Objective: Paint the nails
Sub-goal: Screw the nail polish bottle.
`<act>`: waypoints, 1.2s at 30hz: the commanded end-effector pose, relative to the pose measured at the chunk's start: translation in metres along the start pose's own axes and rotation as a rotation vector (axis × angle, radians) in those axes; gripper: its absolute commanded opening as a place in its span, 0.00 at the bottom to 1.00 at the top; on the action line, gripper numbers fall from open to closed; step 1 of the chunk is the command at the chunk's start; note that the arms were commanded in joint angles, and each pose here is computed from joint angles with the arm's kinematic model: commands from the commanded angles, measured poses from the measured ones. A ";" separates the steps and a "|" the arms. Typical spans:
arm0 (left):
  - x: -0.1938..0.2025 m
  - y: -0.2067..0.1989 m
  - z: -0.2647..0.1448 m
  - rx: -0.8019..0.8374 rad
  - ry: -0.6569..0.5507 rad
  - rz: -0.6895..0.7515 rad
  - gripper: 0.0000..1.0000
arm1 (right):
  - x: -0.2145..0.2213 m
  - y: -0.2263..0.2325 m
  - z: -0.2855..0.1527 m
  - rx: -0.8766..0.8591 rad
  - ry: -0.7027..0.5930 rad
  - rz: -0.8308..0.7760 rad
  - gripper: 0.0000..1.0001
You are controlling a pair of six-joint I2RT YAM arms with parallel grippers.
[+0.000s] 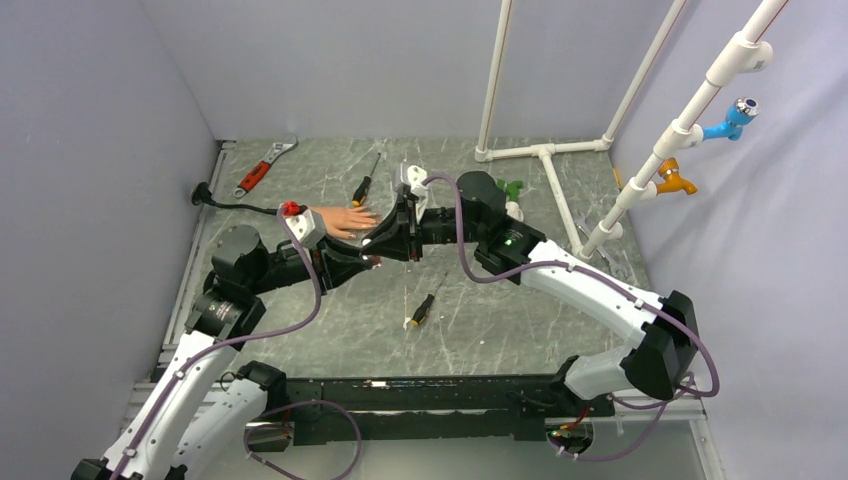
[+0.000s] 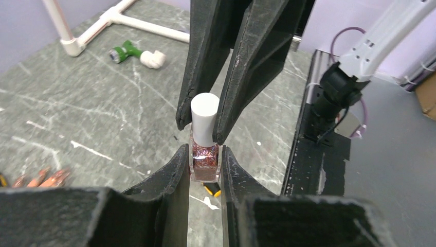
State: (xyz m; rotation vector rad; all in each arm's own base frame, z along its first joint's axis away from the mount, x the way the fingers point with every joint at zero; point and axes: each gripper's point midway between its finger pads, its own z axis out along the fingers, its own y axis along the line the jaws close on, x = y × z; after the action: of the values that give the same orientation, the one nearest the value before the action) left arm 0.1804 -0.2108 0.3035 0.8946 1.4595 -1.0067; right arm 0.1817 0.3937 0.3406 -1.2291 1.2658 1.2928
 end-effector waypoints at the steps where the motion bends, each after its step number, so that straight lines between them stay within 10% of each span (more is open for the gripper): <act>1: -0.018 0.028 -0.009 -0.185 -0.035 0.057 0.00 | -0.012 -0.014 0.007 0.101 -0.038 0.003 0.02; 14: -0.015 0.044 -0.013 -0.276 -0.017 0.044 0.00 | -0.012 -0.027 0.023 0.280 -0.033 0.015 0.02; 23: -0.013 0.037 -0.010 -0.227 -0.006 0.052 0.00 | -0.012 -0.034 0.001 0.337 0.000 -0.040 0.67; 36: -0.010 -0.015 0.001 0.095 -0.007 0.113 0.00 | 0.017 0.006 -0.046 -0.045 0.202 -0.127 0.69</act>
State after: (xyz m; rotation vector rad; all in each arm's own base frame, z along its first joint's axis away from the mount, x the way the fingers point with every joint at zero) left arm 0.1857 -0.2074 0.2892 0.9007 1.5141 -0.9698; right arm 0.1933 0.3545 0.3305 -1.3063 1.3239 1.0779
